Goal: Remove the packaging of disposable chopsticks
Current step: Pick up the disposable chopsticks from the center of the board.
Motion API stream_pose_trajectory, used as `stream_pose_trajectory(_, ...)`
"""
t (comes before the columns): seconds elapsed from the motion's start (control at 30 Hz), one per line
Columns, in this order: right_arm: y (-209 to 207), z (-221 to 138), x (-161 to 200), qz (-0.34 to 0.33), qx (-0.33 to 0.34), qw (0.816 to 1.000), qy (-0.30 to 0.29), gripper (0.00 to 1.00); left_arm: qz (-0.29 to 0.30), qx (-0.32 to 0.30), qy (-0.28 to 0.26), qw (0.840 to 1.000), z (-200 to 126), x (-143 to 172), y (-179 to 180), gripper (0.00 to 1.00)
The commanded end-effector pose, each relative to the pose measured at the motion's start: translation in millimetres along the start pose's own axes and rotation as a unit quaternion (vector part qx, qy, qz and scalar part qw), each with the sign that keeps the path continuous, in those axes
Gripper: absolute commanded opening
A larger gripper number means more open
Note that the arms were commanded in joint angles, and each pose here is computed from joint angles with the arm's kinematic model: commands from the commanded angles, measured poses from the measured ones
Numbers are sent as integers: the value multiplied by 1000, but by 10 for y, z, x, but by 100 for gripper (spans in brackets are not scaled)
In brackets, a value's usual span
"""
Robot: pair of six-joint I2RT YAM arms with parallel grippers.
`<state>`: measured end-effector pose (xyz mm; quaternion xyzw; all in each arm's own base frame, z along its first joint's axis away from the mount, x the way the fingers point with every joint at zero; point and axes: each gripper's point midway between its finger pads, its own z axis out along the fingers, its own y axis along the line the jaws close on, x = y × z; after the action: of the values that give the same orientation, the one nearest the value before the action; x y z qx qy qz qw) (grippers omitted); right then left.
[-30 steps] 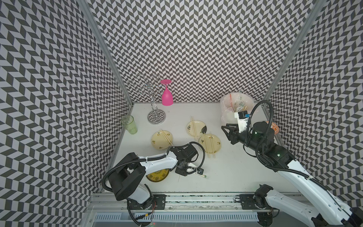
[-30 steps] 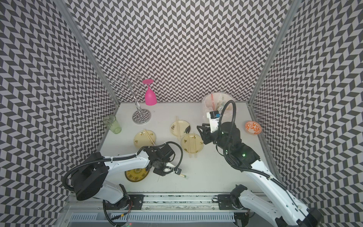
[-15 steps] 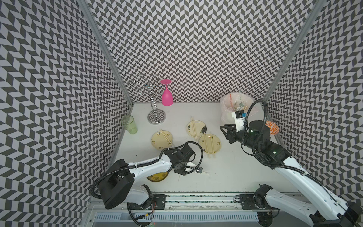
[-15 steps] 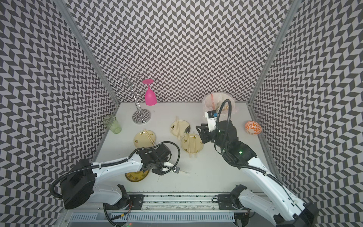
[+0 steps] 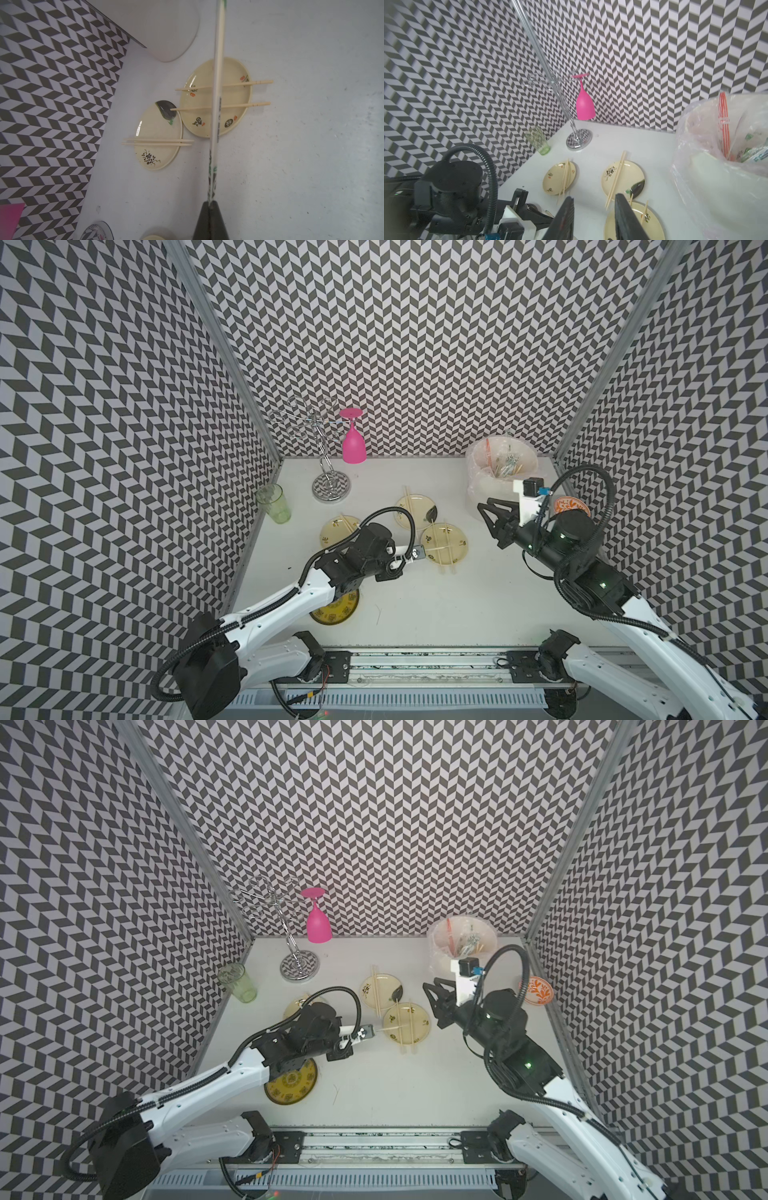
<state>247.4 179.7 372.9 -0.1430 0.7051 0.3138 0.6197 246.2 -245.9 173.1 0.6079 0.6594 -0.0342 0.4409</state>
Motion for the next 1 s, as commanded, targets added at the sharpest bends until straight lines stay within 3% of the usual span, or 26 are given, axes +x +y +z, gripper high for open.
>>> stream_pose_trajectory(0.0,264,-207,-430,-34,-63,992,-104,33,-62,-47,-122,990,-315,-521,347,0)
stream_pose_trajectory(0.1,446,-306,-427,-60,-118,983,-130,34,-101,-61,-208,971,-638,-850,542,0)
stream_pose_trajectory(0.2,631,-327,-314,-71,-183,971,-138,44,-119,-47,-283,950,-938,-1154,602,0)
stream_pose_trajectory(0.37,998,-301,-105,-90,-313,939,-113,53,-127,-6,-358,925,-1266,-1454,555,0)
stream_pose_trajectory(0.53,1287,-229,-91,-113,-364,920,-97,63,-153,38,-396,904,-1408,-1584,481,0)
stream_pose_trajectory(0.67,1562,-204,-104,-132,-405,901,-83,64,-173,51,-409,894,-1465,-1627,482,0)
stream_pose_trajectory(0.97,1586,89,-243,-118,-369,918,-84,62,-160,84,-421,889,-1506,-1628,332,0)
